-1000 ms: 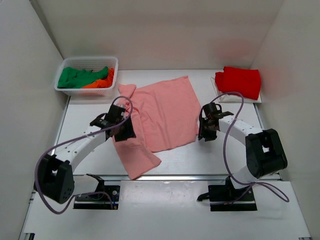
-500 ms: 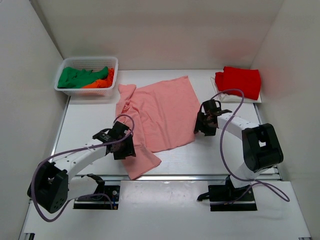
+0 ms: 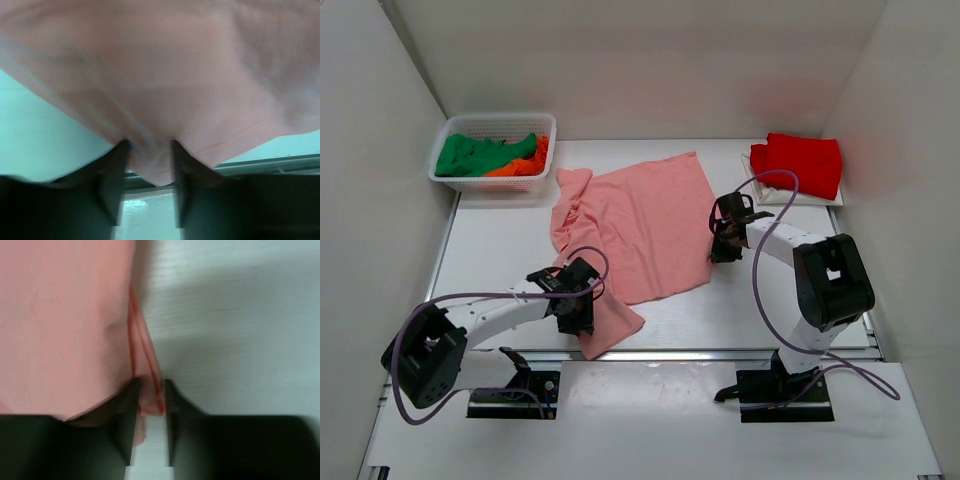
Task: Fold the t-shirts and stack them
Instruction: Flatten out the tshirt
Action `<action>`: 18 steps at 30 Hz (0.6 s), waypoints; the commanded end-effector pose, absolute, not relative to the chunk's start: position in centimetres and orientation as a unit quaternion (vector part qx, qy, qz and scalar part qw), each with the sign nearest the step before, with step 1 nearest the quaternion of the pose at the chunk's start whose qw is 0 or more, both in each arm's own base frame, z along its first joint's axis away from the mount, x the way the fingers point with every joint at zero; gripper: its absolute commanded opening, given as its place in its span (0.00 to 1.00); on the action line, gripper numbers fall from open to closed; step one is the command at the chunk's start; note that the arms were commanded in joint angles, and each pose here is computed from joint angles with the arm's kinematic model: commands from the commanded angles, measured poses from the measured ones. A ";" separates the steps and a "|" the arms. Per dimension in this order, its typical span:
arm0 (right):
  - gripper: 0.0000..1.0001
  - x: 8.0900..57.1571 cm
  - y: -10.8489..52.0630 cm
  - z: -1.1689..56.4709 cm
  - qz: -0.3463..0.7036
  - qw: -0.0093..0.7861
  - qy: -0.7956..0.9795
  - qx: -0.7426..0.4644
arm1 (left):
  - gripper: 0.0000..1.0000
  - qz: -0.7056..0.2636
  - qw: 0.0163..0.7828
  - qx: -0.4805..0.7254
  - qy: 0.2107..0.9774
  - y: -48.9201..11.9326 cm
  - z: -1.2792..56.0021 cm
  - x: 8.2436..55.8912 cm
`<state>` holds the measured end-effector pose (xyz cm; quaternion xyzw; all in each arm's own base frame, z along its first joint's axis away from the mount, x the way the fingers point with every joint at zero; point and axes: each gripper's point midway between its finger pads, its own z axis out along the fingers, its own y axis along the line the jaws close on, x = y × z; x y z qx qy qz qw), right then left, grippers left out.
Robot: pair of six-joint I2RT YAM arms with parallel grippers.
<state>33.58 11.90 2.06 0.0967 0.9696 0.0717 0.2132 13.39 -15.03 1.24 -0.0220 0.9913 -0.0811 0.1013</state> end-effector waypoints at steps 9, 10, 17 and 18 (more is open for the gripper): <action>0.01 31.1 8.5 4.2 0.023 0.199 0.972 0.123 | 0.00 -0.048 0.140 -0.031 0.988 -14.2 2.0 16.5; 0.00 30.9 7.4 4.5 0.013 0.198 0.971 0.132 | 0.00 -0.041 0.153 -0.034 0.987 -13.7 2.6 17.2; 0.00 28.8 3.2 7.4 0.001 0.205 0.964 0.169 | 0.00 -0.008 0.173 -0.041 0.984 -10.8 5.0 19.5; 0.01 28.2 3.3 7.6 0.004 0.205 0.965 0.162 | 0.00 -0.015 0.171 -0.041 0.984 -10.8 5.1 19.2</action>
